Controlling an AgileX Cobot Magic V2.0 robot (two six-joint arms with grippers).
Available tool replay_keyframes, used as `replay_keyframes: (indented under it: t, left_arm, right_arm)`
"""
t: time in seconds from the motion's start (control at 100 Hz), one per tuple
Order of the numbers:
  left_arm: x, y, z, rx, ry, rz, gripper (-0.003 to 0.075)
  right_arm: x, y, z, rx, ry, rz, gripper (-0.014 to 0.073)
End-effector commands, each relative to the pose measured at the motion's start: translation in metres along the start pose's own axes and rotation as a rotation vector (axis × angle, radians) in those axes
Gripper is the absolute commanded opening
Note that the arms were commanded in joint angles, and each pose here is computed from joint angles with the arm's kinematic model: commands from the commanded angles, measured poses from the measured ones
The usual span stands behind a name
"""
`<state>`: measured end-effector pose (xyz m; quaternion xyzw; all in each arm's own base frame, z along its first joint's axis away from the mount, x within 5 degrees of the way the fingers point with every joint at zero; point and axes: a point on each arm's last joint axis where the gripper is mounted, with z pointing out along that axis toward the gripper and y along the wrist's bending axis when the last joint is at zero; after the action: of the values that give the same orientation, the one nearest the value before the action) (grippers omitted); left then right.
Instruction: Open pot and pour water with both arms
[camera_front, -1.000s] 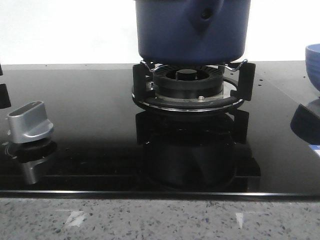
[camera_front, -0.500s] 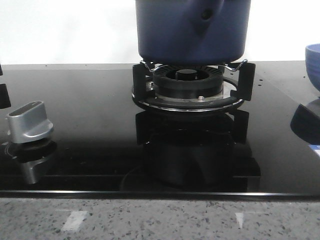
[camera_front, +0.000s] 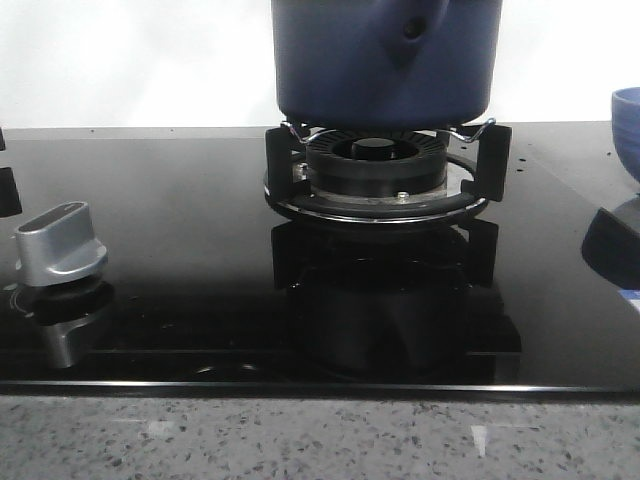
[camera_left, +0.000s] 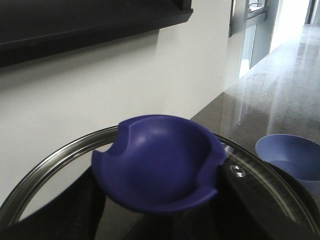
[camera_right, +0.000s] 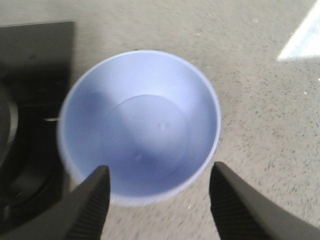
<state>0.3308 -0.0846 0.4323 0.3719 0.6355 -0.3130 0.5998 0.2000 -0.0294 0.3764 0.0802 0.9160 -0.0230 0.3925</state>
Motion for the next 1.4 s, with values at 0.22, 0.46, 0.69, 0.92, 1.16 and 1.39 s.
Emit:
replay_keyframes:
  t: [0.22,0.46,0.69,0.92,1.16,1.39]
  left_arm:
    - [-0.036,-0.010,-0.025,-0.007,-0.132,0.009,0.0272]
    - [-0.036,-0.010,-0.025,-0.007,-0.132,0.009,0.0272]
    - [-0.036,-0.010,-0.025,-0.007,-0.132,0.009,0.0272]
    - [-0.036,-0.010,-0.025,-0.007,-0.132,0.009,0.0272]
    - [-0.036,-0.010,-0.025,-0.003,-0.132,0.009,0.0272]
    - [-0.036,-0.010,-0.025,-0.003,-0.132,0.009,0.0272]
  right_arm:
    - [-0.033,-0.030,0.065,0.067,0.106,0.103,0.0395]
    - [-0.026,-0.037,0.110,0.068,0.214,0.120,0.0388]
    - [-0.023,-0.038,0.125,0.065,0.246,0.125,0.0031]
    - [-0.028,-0.036,0.119,0.050,0.237,0.141,-0.0071]
    - [-0.071,-0.028,0.068,-0.005,0.163,0.159,-0.0066]
    - [-0.110,-0.004,0.021,-0.098,0.067,0.105,-0.0066]
